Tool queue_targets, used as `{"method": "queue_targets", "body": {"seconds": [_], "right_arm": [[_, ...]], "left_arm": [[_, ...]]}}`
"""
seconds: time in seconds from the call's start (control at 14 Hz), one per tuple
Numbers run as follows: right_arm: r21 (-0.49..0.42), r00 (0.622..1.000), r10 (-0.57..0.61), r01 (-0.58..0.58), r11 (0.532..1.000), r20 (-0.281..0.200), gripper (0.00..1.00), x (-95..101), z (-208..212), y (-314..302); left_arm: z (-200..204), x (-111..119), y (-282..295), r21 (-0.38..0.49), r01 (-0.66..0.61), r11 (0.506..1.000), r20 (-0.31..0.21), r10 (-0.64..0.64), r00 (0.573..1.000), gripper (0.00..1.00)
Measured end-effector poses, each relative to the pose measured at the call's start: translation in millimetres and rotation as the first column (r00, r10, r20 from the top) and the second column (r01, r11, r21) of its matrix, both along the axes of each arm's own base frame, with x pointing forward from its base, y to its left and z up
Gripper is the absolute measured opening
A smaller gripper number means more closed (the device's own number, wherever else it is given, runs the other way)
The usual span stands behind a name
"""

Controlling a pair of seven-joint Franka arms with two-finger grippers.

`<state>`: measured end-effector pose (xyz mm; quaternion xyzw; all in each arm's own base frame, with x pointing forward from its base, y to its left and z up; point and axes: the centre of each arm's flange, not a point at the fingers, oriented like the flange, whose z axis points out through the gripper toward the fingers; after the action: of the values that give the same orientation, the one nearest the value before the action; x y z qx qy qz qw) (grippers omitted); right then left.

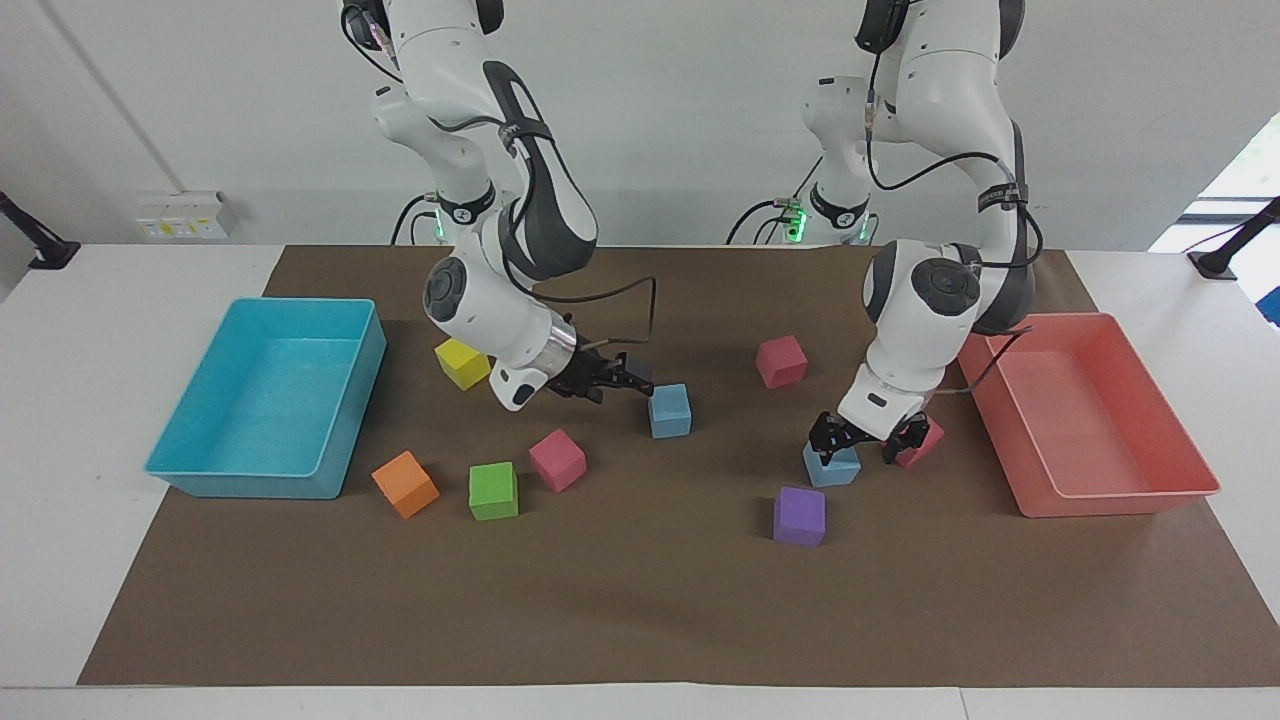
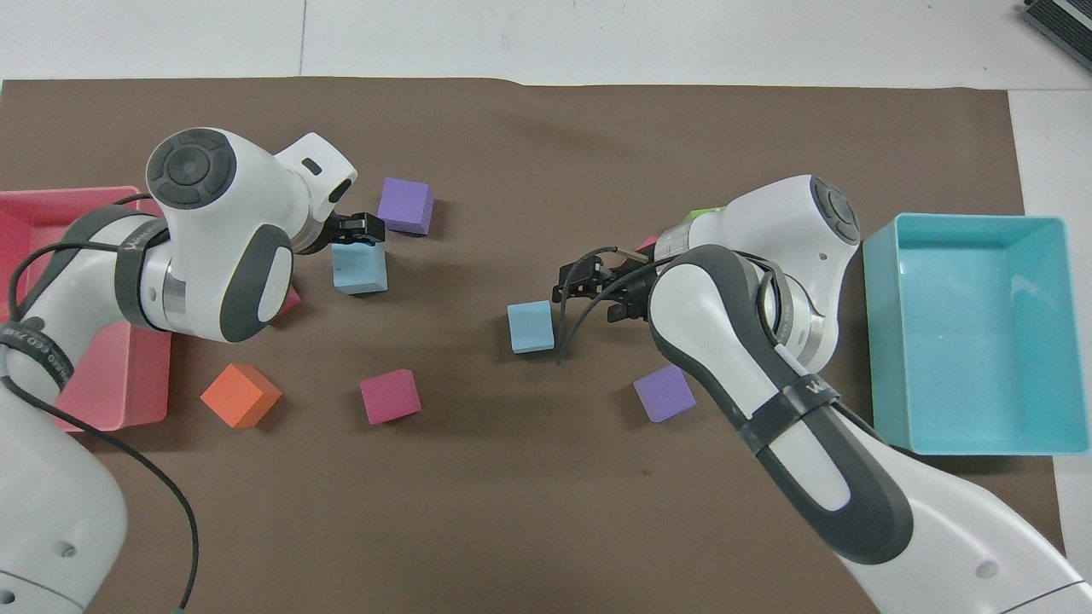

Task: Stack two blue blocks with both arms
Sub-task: 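Reach the left gripper to the other light-blue cube near the pink bin, then lower the left gripper and grasp the light-blue cube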

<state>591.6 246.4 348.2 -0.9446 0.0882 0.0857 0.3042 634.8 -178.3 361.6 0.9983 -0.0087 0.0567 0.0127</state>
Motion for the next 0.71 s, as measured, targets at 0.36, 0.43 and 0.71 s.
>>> {"method": "queue_targets", "body": {"seconds": [0.36,0.43,0.71], "right_arm": [[0.071,0.998,-0.056,0.058,0.996,-0.032,0.74,-8.8,-28.3,-16.5],[0.074,0.997,-0.067,0.069,0.995,-0.039,0.60,-9.0,-30.5,-19.7],[0.105,0.990,-0.119,0.126,0.986,-0.075,0.15,-11.5,-39.8,-28.7]], "left_arm": [[-29.3,-11.9,-20.9,-0.008,-0.079,0.997,-0.025,0.079,0.997,1.00],[-32.9,-12.7,-20.9,-0.006,-0.080,0.997,-0.030,0.080,0.996,1.00],[-34.4,-10.6,-14.2,0.011,-0.080,0.997,-0.024,0.081,0.996,1.00]]}}
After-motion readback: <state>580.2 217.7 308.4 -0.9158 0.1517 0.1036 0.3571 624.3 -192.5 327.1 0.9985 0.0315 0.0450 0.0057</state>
